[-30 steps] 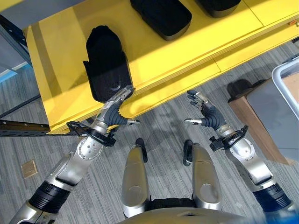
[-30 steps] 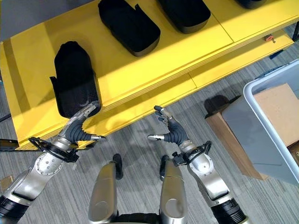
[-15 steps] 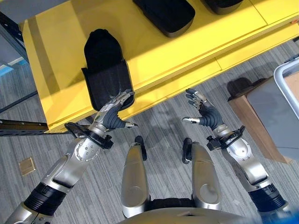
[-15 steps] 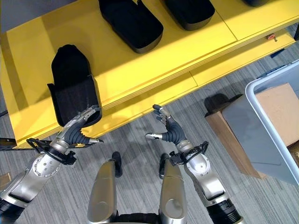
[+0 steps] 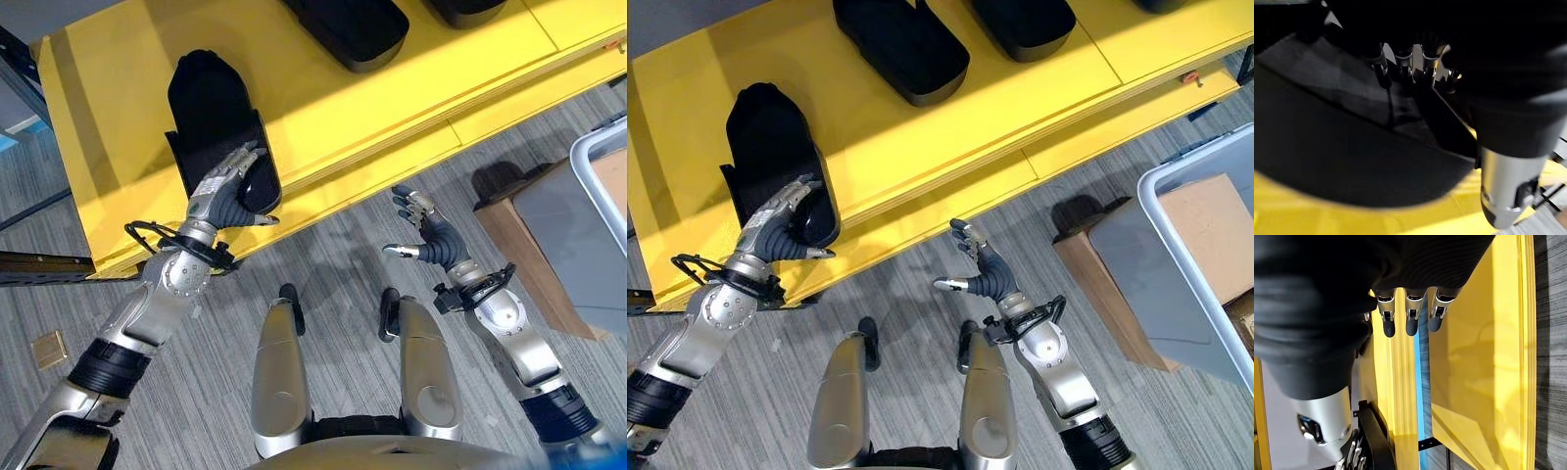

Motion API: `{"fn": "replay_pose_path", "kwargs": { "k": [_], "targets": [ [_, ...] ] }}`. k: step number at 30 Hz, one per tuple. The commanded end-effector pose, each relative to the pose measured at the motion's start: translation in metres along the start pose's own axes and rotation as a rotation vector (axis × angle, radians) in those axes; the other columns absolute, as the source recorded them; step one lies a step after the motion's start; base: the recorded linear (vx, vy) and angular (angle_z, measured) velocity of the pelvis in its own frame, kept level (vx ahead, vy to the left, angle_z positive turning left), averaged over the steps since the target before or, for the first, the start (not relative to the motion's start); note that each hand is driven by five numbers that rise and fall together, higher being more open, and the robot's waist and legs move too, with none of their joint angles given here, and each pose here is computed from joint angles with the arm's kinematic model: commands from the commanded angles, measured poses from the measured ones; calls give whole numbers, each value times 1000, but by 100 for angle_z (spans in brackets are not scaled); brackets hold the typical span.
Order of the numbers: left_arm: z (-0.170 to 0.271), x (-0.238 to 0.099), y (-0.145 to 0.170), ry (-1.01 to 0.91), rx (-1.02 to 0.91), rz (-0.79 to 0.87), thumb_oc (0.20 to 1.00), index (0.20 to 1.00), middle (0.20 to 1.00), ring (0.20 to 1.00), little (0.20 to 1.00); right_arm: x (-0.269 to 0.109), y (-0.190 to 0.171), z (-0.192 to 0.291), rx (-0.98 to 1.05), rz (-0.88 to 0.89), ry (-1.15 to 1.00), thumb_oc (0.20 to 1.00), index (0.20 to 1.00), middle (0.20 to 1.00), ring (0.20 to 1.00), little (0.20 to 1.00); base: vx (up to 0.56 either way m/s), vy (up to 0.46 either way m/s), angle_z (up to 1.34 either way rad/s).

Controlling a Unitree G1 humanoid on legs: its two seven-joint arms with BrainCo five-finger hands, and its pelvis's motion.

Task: Move parts from the plastic box to the shelf.

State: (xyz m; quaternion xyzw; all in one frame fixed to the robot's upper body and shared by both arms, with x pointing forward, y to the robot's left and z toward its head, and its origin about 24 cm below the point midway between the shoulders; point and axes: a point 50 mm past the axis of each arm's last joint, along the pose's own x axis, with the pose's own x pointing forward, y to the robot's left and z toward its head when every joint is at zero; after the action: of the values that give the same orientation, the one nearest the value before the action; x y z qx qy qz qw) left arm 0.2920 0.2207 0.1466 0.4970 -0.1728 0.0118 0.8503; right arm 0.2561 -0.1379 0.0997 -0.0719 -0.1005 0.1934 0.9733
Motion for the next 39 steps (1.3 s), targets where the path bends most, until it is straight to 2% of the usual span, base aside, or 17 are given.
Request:
{"fn": "replay_pose_path", "kwargs": {
  "k": [1, 18, 21, 25, 39],
  "targets": [
    [8, -1, 2, -46, 5, 67, 1000, 1000, 1000, 1000, 1000, 9, -10, 17, -9, -59, -113, 1000, 1000, 1000, 1000, 1000, 0, 0, 0],
    [-7, 5, 2, 37, -21, 140, 1000, 1000, 1000, 1000, 1000, 10, -12, 17, -7, -68, -115, 1000, 1000, 1000, 1000, 1000, 0, 0, 0],
    [-28, 11, 4, 145, -20, 204, 1000, 1000, 1000, 1000, 1000, 10, -12, 16, -6, -61, -106, 1000, 1000, 1000, 1000, 1000, 22, 56, -1],
    [-30, 14, 5, 152, -21, 215, 1000, 1000, 1000, 1000, 1000, 10, -12, 16, -6, -64, -105, 1000, 1000, 1000, 1000, 1000, 5, 11, 0],
    [-51, 28, 44, 225, 28, 365, 1000, 1000, 1000, 1000, 1000, 6, -16, 12, 1, -59, -85, 1000, 1000, 1000, 1000, 1000, 0, 7, 0]
  ]
}}
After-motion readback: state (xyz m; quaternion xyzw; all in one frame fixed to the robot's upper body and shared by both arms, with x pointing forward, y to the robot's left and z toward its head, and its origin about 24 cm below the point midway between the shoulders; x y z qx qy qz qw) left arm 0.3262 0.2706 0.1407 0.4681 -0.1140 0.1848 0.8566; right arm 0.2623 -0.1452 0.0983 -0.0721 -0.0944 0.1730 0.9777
